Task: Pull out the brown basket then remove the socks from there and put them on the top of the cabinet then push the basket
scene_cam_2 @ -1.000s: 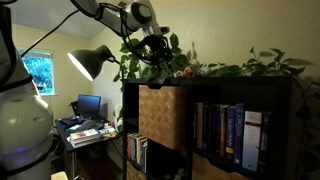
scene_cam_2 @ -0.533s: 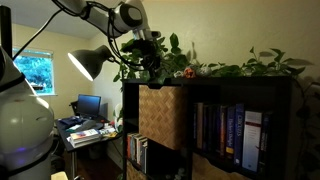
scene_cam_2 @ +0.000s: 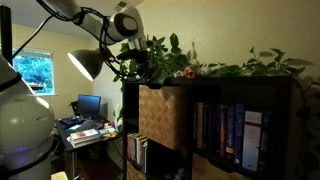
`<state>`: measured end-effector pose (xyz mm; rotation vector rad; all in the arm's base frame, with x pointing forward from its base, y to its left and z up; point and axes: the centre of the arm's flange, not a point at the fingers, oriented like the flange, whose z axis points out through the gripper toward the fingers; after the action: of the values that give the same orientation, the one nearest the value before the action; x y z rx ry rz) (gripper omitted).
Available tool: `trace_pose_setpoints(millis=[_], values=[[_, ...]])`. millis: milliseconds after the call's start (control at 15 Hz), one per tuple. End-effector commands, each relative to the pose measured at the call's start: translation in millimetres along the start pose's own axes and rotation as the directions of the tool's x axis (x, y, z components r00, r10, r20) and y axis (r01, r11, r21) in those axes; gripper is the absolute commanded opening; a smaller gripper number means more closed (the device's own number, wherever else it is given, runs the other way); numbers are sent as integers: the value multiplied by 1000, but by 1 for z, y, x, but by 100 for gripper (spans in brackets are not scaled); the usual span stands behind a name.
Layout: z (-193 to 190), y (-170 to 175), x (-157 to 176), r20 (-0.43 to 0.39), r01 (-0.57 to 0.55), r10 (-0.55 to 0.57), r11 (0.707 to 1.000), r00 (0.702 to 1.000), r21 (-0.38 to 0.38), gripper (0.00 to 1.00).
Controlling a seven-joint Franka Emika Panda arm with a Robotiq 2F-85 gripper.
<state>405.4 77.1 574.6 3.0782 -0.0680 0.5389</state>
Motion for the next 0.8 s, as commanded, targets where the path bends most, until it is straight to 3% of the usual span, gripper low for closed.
trace_pose_setpoints(millis=[0,733], values=[[24,-2,-15,-20,-36,37,998,999,44,5],[82,0,4,-134,-62,76,992,988,109,4]])
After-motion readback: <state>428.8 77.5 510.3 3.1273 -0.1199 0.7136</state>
